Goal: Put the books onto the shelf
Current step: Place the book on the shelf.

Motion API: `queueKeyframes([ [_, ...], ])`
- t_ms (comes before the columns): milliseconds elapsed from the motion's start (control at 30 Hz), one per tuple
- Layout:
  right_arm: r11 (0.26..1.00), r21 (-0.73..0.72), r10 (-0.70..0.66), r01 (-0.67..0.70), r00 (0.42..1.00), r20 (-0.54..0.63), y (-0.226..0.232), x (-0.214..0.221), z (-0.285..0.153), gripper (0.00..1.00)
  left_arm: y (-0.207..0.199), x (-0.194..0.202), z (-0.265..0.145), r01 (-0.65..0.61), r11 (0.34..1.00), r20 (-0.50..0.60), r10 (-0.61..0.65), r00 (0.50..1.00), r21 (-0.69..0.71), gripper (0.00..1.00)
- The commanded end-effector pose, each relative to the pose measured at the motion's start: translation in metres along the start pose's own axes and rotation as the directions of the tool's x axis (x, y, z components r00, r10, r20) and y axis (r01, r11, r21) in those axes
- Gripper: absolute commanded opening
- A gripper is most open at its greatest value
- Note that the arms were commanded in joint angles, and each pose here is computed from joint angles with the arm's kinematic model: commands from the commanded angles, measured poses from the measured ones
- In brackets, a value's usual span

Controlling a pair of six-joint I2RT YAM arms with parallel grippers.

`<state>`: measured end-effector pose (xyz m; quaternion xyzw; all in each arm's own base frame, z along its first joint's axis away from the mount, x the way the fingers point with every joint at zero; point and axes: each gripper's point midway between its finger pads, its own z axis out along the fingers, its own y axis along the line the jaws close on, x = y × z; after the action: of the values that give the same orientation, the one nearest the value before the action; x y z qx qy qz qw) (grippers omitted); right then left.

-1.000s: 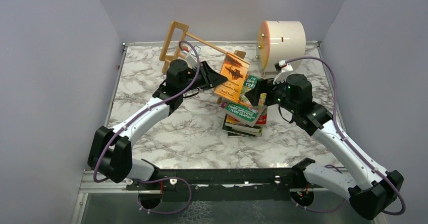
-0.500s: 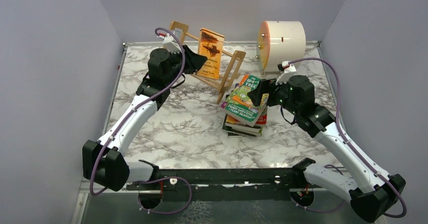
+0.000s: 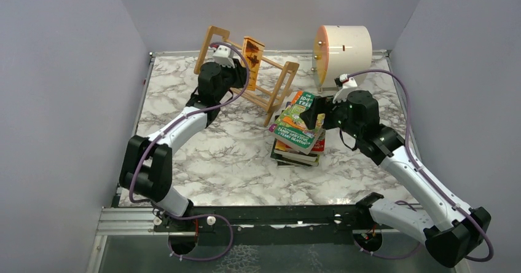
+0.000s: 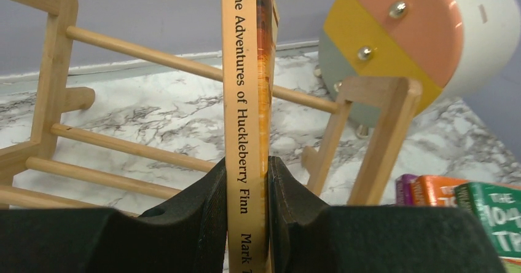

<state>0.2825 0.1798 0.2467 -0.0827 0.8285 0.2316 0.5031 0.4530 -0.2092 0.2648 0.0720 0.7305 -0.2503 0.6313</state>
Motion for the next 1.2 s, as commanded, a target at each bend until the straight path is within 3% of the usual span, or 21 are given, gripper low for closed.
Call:
queueKeyframes([
  [0, 1.0, 0.024, -0.011, 0.01, 1.0, 0.01, -0.005, 0.0, 0.004, 0.99, -0.003, -0.033, 0.013, -0.121, 0.992, 0.186, 0.114, 0.976, 0.027, 0.0],
  [533, 0.999, 0.032, -0.009, 0.01, 1.0, -0.022, -0.006, 0.004, 0.012, 1.0, -0.026, 0.005, 0.025, -0.153, 0.966, 0.237, 0.102, 0.966, 0.207, 0.0],
  [1167, 0.999, 0.051, -0.008, 0.01, 0.999, -0.042, -0.008, 0.006, 0.017, 1.0, -0.048, 0.058, 0.037, -0.154, 0.945, 0.171, 0.107, 0.979, 0.288, 0.0],
])
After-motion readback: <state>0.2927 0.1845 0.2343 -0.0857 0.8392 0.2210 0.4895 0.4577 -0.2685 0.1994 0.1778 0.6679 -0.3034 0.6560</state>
